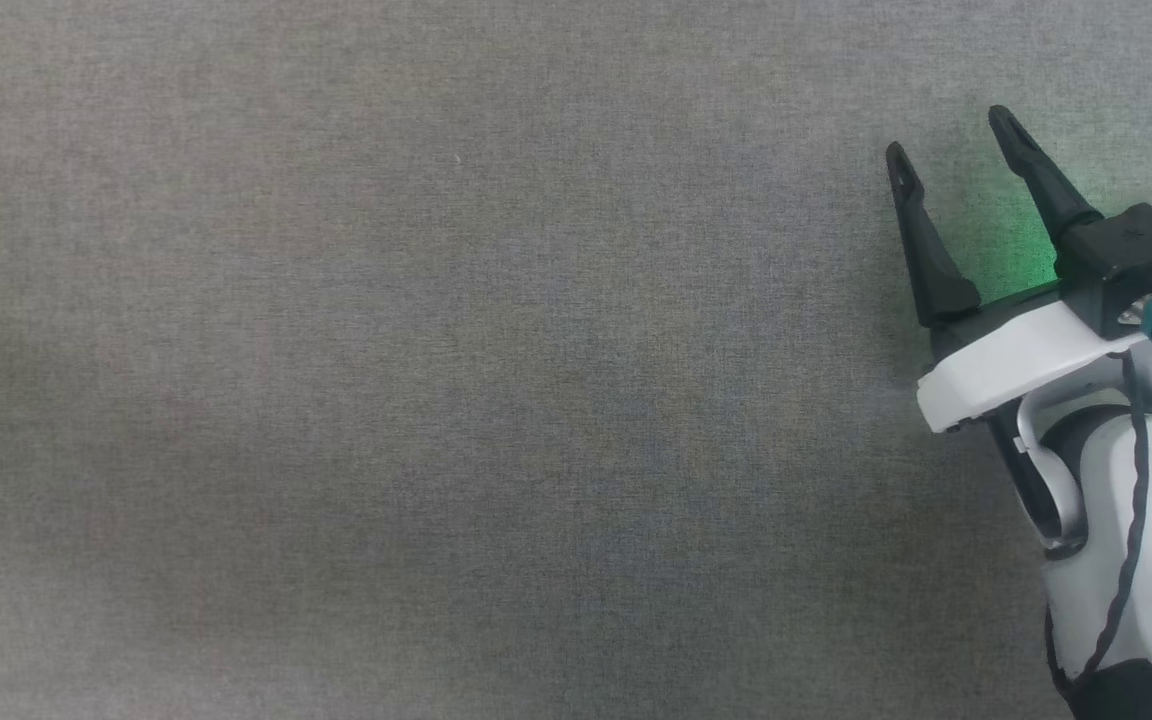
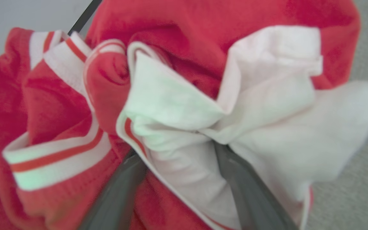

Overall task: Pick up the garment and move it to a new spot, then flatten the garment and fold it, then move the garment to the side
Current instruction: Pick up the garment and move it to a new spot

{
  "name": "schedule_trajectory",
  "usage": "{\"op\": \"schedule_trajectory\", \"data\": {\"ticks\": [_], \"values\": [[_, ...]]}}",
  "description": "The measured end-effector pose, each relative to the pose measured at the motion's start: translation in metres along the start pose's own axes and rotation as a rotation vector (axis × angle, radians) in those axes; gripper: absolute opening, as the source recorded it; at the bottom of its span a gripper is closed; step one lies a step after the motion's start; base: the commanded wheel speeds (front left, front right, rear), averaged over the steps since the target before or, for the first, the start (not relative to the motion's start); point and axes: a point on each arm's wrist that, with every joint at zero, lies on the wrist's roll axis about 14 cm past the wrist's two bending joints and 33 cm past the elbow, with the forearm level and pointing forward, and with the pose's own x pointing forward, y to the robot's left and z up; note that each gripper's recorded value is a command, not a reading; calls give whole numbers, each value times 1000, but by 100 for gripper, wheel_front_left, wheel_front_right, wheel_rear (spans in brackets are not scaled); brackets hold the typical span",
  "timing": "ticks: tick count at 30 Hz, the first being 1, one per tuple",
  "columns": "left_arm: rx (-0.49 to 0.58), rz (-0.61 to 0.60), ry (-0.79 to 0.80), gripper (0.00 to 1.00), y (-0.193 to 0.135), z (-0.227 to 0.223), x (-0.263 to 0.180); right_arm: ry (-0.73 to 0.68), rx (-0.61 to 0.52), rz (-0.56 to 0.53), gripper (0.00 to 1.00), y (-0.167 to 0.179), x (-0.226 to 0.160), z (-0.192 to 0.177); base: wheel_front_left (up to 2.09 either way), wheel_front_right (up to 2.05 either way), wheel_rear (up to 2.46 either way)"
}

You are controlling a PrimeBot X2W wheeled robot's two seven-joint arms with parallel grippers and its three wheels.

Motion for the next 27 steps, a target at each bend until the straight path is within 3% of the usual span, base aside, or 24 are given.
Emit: {"op": "schedule_trajectory", "data": {"ticks": [1, 2, 3, 8, 13, 27], "values": [[-10, -3, -2, 78, 0, 1, -1, -4, -1, 0, 100, 0, 0, 2, 0, 0, 0], [-12, -4, -2, 20, 0, 3, -2, -8, -3, -1, 100, 0, 0, 3, 0, 0, 0], [-5, -3, -3, 0, 1, 4, -4, -11, -3, 0, 100, 0, 0, 5, 0, 0, 0], [20, -13, -89, 0, 0, 25, -17, -32, -5, 4, 100, 2, -1, 14, 0, 0, 0], [64, -41, -286, 0, -5, 80, -48, -76, 1, 11, 100, 8, -6, 33, 0, 0, 0], [253, -178, -694, 0, -28, 196, -202, -226, 26, 19, 100, 23, -39, 97, 0, 0, 0]]}}
